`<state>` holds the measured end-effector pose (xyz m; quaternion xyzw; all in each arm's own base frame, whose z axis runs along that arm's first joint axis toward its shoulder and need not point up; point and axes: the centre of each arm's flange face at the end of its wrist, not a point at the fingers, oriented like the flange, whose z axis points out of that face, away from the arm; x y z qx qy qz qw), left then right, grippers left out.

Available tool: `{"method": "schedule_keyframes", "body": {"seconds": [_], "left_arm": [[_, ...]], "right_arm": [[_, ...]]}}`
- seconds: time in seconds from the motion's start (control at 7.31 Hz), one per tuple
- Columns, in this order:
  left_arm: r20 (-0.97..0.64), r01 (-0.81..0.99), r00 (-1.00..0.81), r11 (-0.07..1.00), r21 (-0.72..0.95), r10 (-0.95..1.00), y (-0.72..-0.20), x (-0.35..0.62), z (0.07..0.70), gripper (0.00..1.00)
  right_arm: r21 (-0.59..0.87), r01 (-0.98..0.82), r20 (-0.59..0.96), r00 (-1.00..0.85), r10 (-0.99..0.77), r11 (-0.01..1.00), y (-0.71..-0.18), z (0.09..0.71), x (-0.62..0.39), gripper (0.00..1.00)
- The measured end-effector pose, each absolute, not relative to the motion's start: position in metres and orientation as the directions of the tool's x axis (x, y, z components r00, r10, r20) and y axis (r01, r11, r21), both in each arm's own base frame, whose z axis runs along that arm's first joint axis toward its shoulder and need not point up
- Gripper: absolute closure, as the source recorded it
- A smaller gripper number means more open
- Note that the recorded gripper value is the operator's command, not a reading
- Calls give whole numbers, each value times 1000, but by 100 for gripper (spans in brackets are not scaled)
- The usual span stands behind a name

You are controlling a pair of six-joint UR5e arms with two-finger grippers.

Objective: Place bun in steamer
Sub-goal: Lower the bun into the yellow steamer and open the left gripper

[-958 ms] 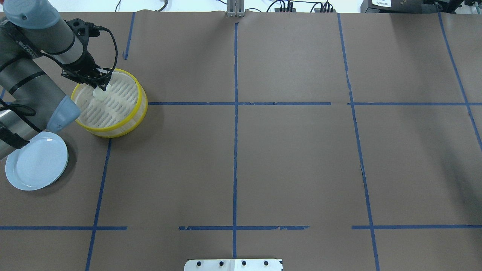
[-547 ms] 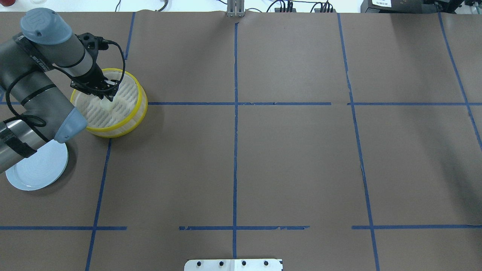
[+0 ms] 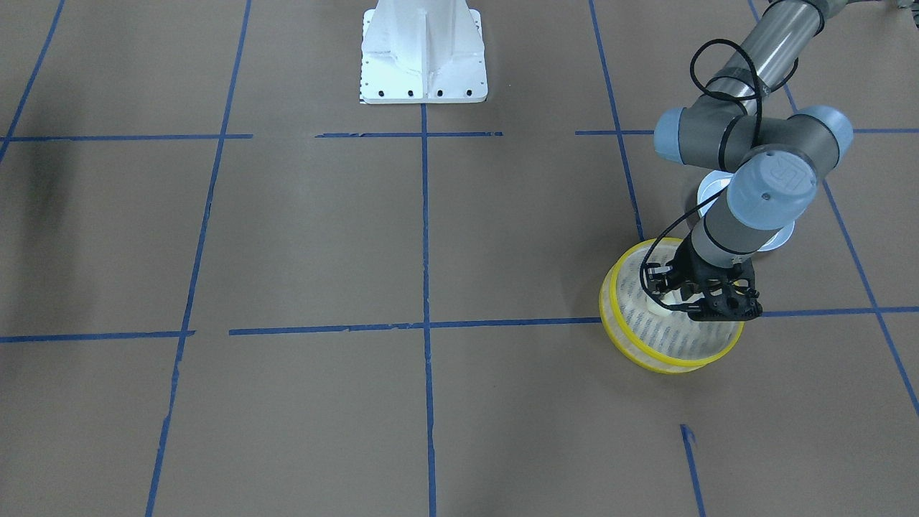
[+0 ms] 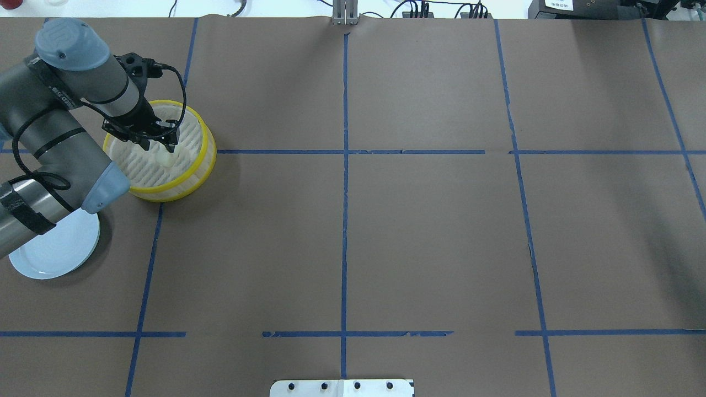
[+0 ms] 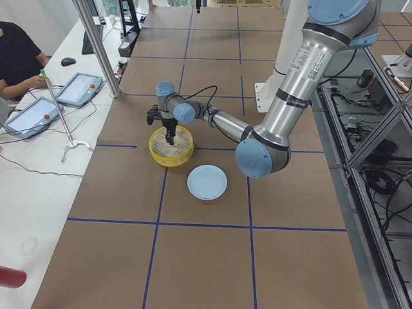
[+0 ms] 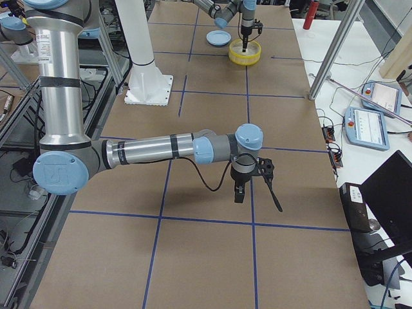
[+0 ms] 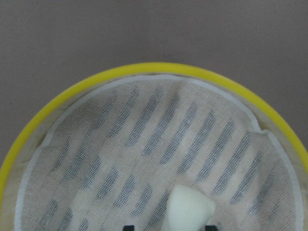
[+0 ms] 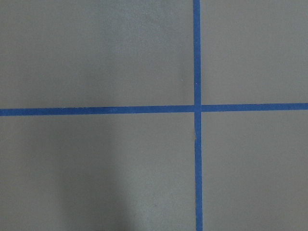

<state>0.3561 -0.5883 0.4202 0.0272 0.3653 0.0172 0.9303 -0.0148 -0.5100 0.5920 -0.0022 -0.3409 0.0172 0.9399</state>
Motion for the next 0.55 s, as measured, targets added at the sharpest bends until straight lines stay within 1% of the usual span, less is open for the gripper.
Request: {"method": "schedule_keyframes", "body": {"seconds": [0.14, 0.27, 0.55], "left_arm": [[-680, -13, 732, 998, 65, 54, -588, 356, 419, 16], [-680, -14, 731, 998, 68, 57, -588, 356, 418, 0], [-692, -2, 719, 996, 95, 67, -588, 346, 402, 0]], "right_arm": [[-16, -31, 641, 767, 34, 999, -510, 592, -15, 0], [-16, -31, 641, 767, 34, 999, -510, 592, -15, 0], [-16, -31, 641, 767, 34, 999, -510, 592, -15, 0]]}}
